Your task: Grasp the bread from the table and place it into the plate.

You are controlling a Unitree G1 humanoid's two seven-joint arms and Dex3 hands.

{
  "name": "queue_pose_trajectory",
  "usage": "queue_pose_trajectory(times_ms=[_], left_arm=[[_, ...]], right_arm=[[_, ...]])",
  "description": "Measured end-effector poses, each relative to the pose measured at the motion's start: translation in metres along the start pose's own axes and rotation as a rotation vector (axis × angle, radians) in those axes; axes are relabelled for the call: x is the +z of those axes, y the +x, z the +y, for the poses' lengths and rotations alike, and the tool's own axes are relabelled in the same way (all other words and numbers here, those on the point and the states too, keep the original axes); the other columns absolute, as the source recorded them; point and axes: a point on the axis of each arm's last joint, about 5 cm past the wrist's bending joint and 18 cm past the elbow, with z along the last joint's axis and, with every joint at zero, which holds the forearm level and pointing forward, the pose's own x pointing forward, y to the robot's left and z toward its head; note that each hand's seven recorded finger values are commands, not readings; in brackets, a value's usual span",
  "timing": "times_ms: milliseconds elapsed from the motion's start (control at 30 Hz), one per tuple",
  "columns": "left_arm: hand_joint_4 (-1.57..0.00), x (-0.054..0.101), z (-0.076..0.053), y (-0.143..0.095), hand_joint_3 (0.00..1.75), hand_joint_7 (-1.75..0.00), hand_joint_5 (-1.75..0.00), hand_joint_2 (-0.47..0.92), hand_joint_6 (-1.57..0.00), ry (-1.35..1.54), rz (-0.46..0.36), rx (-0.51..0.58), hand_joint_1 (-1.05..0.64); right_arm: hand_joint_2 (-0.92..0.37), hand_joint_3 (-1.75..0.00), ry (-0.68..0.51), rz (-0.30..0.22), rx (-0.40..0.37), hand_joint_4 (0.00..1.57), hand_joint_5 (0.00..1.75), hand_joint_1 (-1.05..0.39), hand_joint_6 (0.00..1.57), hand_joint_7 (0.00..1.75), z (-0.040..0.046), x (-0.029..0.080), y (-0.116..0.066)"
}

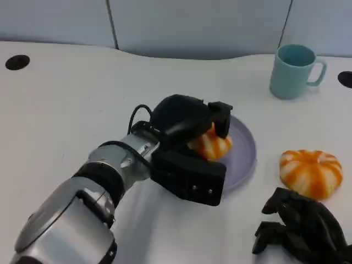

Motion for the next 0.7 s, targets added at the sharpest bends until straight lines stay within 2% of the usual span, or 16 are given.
queue_pose_trajectory(times_ms=[133,167,200,300,400,500,700], left_arm=[[-0.47,-0.001,0.001,0.0,0.18,-0.39,-0.97,0.92,-0.57,-0.007,0.032,-0.084,-0.38],[-0.39,-0.002,0.001,0.0,0.18,-0.32,-0.91,0.92,-0.54,-0.005,0.042,-0.113,-0.42],[-0.34,-0.002,0.002,0.001,0.18,-0.22,-0.76,0.92,-0.51,-0.003,0.052,-0.146,-0.47],[-0.27,-0.003,0.005,0.003,0.19,-0.09,-0.53,0.92,-0.45,0.002,0.074,-0.232,-0.55],[-0.18,-0.002,0.013,0.008,0.19,-0.02,-0.39,0.92,-0.37,0.016,0.095,-0.299,-0.65],[-0.06,-0.003,0.014,0.009,0.3,0.0,-0.34,0.92,-0.27,0.019,0.12,-0.358,-0.8],[0.0,-0.004,0.014,0.008,0.49,-0.01,-0.15,0.92,-0.11,0.018,0.13,-0.37,-0.92]], right_arm=[[-0.74,0.0,0.002,-0.001,-0.005,1.47,0.78,-0.86,1.24,0.82,0.0005,0.0,0.0],[-0.74,0.0,0.002,-0.002,-0.005,1.47,0.78,-0.85,1.24,0.82,0.0006,0.0,-0.001],[-0.74,0.0,0.002,-0.002,-0.006,1.46,0.79,-0.85,1.23,0.83,0.0007,0.0,-0.001],[-0.75,0.0,0.004,-0.003,-0.006,1.45,0.79,-0.85,1.22,0.83,0.0009,-0.001,-0.001],[-0.74,0.0,0.006,-0.004,-0.004,1.45,0.79,-0.86,1.22,0.84,0.001,-0.001,-0.001],[-0.74,0.0,0.007,-0.005,-0.005,1.45,0.79,-0.87,1.24,0.84,0.0009,-0.001,-0.001],[-0.74,0.0,0.006,-0.004,-0.006,1.46,0.79,-0.86,1.24,0.83,0.0007,-0.001,-0.001]])
